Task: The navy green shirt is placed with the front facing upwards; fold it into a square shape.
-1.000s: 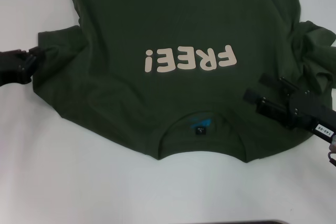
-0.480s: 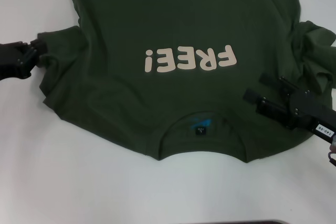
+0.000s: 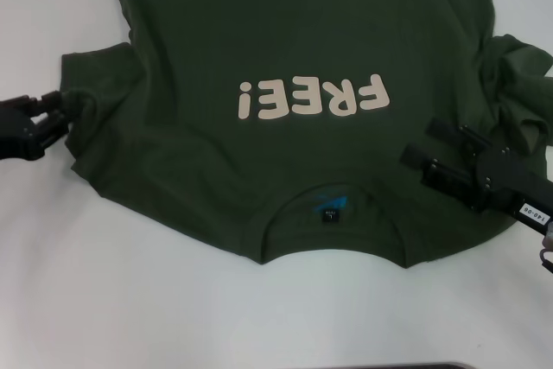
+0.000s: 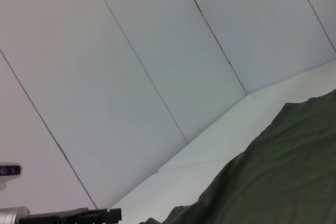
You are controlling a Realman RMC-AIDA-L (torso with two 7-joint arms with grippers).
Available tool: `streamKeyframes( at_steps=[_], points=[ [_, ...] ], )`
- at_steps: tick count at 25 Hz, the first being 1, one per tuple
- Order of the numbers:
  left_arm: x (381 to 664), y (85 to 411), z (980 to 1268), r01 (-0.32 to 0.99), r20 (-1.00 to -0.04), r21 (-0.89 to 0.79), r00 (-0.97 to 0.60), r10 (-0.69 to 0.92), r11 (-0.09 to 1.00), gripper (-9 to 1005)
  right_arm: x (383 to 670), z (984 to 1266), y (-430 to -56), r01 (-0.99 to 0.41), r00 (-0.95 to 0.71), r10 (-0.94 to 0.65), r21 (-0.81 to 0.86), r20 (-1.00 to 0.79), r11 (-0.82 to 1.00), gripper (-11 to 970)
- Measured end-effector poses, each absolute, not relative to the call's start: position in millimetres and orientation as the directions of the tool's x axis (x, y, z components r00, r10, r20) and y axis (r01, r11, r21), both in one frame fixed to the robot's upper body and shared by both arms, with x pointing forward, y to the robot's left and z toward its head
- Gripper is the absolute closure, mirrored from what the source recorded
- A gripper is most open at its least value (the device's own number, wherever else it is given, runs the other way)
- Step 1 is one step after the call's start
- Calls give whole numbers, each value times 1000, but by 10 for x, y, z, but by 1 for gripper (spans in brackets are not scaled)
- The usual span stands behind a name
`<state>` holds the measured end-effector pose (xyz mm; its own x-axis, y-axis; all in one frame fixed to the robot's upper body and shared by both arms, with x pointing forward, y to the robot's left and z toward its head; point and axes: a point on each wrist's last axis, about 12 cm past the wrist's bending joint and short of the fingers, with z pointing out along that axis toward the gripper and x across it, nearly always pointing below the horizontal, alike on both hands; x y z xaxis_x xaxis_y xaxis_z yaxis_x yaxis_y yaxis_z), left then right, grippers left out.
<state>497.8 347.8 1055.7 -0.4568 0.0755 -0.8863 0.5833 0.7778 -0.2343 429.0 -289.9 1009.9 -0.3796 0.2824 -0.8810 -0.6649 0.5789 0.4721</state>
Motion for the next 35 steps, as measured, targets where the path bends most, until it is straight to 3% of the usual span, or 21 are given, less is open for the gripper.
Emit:
streamKeyframes(
  at_steps=[4, 20, 28, 35],
  points=[
    [4980, 3448, 10520, 592, -874, -233, -475, 100, 772, 626, 4292, 10100, -2898, -666, -379, 282, 472, -881, 578, 48],
    [5003, 3502, 10438, 548, -851, -202, -509, 132, 812, 326, 4291, 10101, -2897, -667, -379, 281, 471, -882, 577, 47],
    [5018, 3444, 10416, 579, -848, -182, -501, 171, 794, 339, 4295, 10102, -2895, -668, -378, 281, 470, -882, 577, 48],
    [5074, 3354, 10426, 623, -848, -152, -481, 223, 767, 523, 4297, 10104, -2895, -668, -377, 282, 470, -882, 577, 47]
  ],
)
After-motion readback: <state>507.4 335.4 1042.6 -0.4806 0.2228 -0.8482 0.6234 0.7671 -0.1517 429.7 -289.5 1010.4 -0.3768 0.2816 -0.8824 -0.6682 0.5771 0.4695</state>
